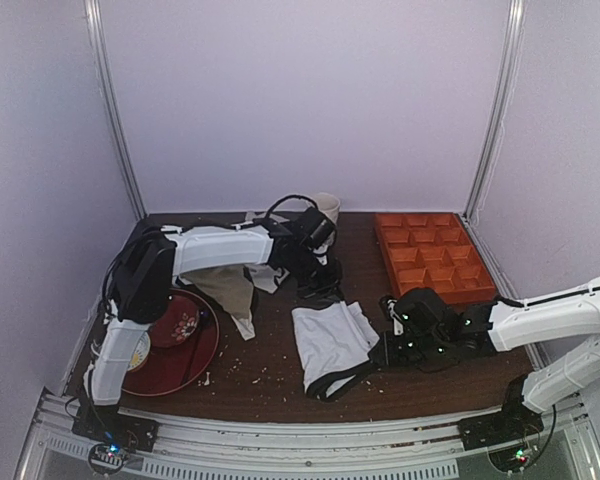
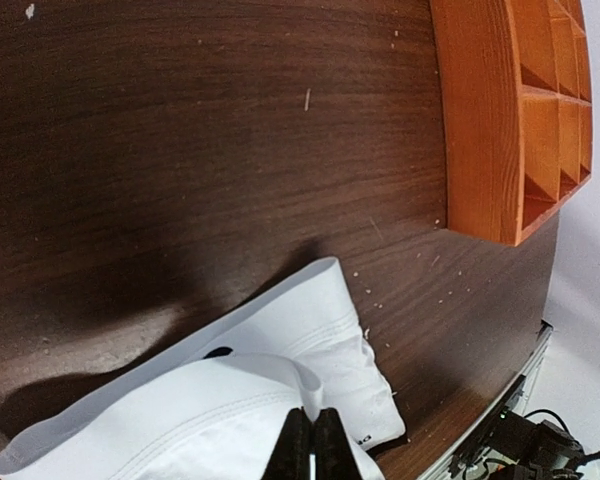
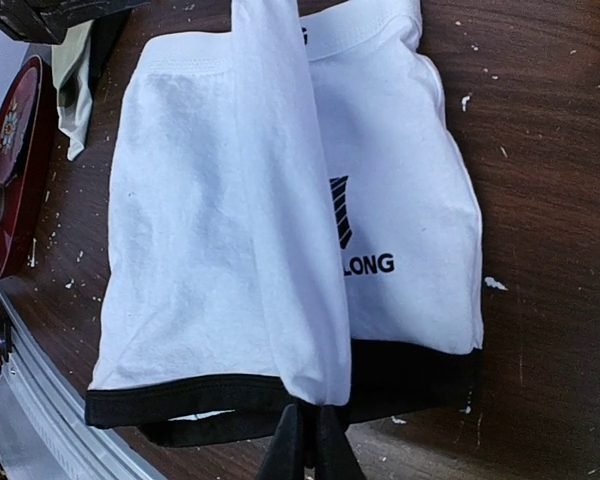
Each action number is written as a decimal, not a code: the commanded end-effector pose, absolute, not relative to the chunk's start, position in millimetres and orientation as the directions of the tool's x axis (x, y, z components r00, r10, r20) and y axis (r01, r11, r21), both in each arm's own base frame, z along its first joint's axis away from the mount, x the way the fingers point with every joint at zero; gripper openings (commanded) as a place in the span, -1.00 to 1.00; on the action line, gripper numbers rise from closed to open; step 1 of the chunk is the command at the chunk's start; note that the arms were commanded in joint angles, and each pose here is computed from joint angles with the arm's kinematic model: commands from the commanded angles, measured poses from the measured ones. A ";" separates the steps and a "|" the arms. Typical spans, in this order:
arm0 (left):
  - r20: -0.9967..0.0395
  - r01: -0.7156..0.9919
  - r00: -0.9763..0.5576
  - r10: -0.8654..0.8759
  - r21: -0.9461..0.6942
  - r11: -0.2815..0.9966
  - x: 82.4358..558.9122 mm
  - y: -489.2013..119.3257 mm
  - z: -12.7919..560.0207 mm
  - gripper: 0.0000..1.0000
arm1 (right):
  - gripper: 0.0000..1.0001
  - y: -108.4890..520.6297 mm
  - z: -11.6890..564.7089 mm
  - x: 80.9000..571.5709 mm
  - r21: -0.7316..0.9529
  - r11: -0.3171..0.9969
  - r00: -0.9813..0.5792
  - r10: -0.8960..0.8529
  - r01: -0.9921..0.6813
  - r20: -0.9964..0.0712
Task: Roll the underwear
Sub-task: Fold the underwear at the center of the board, then move the underwear to the center of the board.
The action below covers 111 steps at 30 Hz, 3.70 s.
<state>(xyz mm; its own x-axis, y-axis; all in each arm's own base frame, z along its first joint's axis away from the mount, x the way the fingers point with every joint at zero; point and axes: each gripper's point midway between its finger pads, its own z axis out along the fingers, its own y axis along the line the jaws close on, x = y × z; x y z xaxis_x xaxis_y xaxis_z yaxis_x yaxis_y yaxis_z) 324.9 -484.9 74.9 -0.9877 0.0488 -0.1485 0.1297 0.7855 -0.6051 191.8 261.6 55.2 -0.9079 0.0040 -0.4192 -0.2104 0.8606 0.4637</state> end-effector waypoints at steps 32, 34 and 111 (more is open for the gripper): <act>-0.177 0.148 -0.983 0.040 -0.654 0.741 339.6 -510.0 70.0 -1.00 | -1.00 234.1 37.6 198.3 0.382 0.911 -0.908 0.024 -0.152 -0.419; -0.176 0.151 -0.983 0.044 -0.663 0.734 339.8 -512.5 68.4 -1.00 | -1.00 230.9 37.1 200.1 0.367 0.919 -0.905 0.030 -0.142 -0.425; -0.296 0.327 -0.933 0.206 -0.453 0.829 257.6 -372.2 143.1 -0.04 | -0.16 299.4 68.0 201.8 0.496 0.862 -0.918 0.108 -0.105 -0.382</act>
